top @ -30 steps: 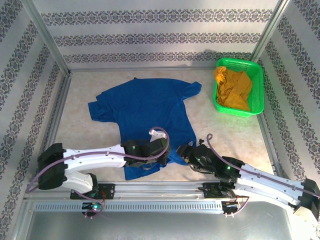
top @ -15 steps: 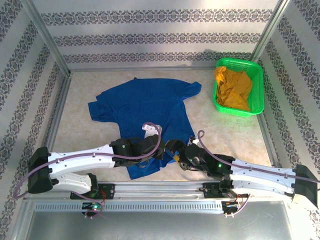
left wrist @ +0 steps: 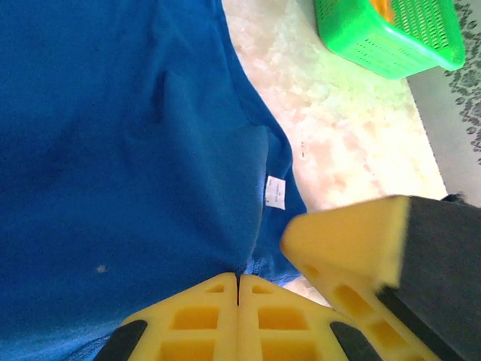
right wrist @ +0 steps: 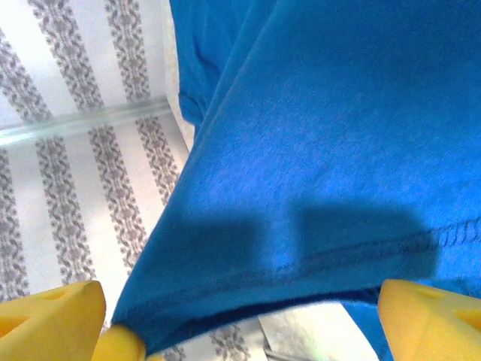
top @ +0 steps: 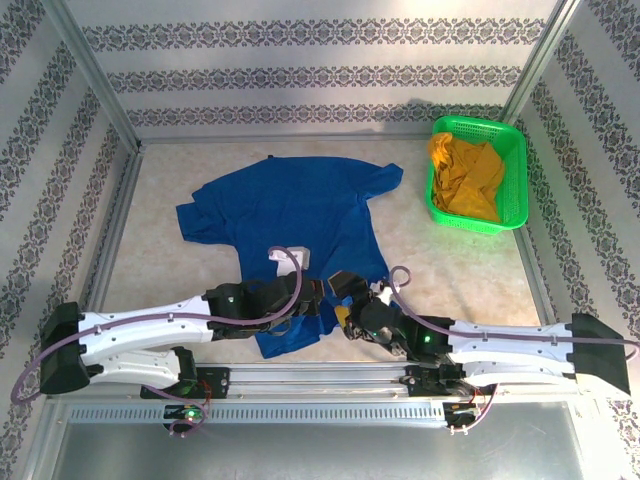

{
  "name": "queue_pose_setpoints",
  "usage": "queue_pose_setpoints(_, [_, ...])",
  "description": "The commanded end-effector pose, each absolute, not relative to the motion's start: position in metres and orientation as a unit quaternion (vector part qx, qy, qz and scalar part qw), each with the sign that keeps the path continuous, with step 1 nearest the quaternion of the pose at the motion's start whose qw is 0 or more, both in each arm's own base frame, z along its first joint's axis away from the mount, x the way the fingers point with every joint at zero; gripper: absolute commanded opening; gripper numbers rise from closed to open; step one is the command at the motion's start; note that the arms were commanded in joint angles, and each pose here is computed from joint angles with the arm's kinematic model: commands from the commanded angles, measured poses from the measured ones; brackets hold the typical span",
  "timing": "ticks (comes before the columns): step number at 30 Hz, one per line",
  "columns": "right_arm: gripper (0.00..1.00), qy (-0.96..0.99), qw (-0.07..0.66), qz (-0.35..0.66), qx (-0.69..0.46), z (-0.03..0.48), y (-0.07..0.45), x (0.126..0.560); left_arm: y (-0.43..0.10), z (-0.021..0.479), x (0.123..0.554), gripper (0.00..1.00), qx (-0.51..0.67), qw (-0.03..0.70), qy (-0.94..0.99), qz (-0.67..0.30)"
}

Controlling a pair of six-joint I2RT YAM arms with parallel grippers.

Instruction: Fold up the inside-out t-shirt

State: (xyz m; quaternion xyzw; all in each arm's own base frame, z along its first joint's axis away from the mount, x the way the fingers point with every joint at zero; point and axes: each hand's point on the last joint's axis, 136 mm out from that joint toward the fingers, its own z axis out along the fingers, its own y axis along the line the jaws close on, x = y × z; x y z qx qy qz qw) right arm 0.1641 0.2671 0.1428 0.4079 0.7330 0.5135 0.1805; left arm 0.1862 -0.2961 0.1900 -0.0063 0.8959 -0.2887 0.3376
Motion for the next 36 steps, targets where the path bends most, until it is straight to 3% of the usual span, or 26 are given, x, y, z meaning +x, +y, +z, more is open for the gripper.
queue_pose_setpoints(1, [0.93,0.696,0.206,0.514,0.457,0.137,0.257,0.178,-0.298,0.200,0.187,0.00,-0.021,0.346,0.882,-0.319])
queue_pose_setpoints(5, [0.89,0.695,0.199,0.506,0.471,0.125,0.262,0.193,-0.298,0.196,0.183,0.00,-0.013,0.337,0.885,-0.322])
queue_pose_setpoints(8, [0.75,0.691,0.194,0.513,0.471,0.124,0.268,0.202,-0.299,0.190,0.178,0.00,0.001,0.325,0.890,-0.319])
queue_pose_setpoints(10, [0.52,0.690,0.195,0.520,0.464,0.127,0.270,0.204,-0.299,0.185,0.175,0.00,0.012,0.319,0.895,-0.313])
queue_pose_setpoints(12, [0.17,0.693,0.197,0.522,0.456,0.130,0.269,0.203,-0.294,0.179,0.173,0.00,0.025,0.316,0.900,-0.298])
queue_pose_setpoints(13, [0.07,0.694,0.198,0.523,0.454,0.131,0.267,0.202,-0.292,0.177,0.172,0.03,0.032,0.316,0.902,-0.292])
queue_pose_setpoints(14, [0.00,0.696,0.198,0.524,0.450,0.132,0.265,0.201,-0.290,0.176,0.173,0.14,0.042,0.320,0.903,-0.283])
queue_pose_setpoints(20, [0.00,0.706,0.209,0.521,0.432,0.139,0.248,0.193,-0.274,0.165,0.170,0.52,0.124,0.330,0.911,-0.213])
queue_pose_setpoints(23, [0.00,0.711,0.212,0.515,0.428,0.142,0.241,0.190,-0.276,0.156,0.167,0.63,0.178,0.324,0.911,-0.184])
queue_pose_setpoints(27, [0.00,0.713,0.215,0.510,0.431,0.141,0.233,0.188,-0.289,0.144,0.164,0.72,0.241,0.323,0.902,-0.157])
queue_pose_setpoints(36, [0.00,0.715,0.212,0.507,0.431,0.141,0.232,0.187,-0.326,0.133,0.162,0.82,0.291,0.345,0.879,-0.151])
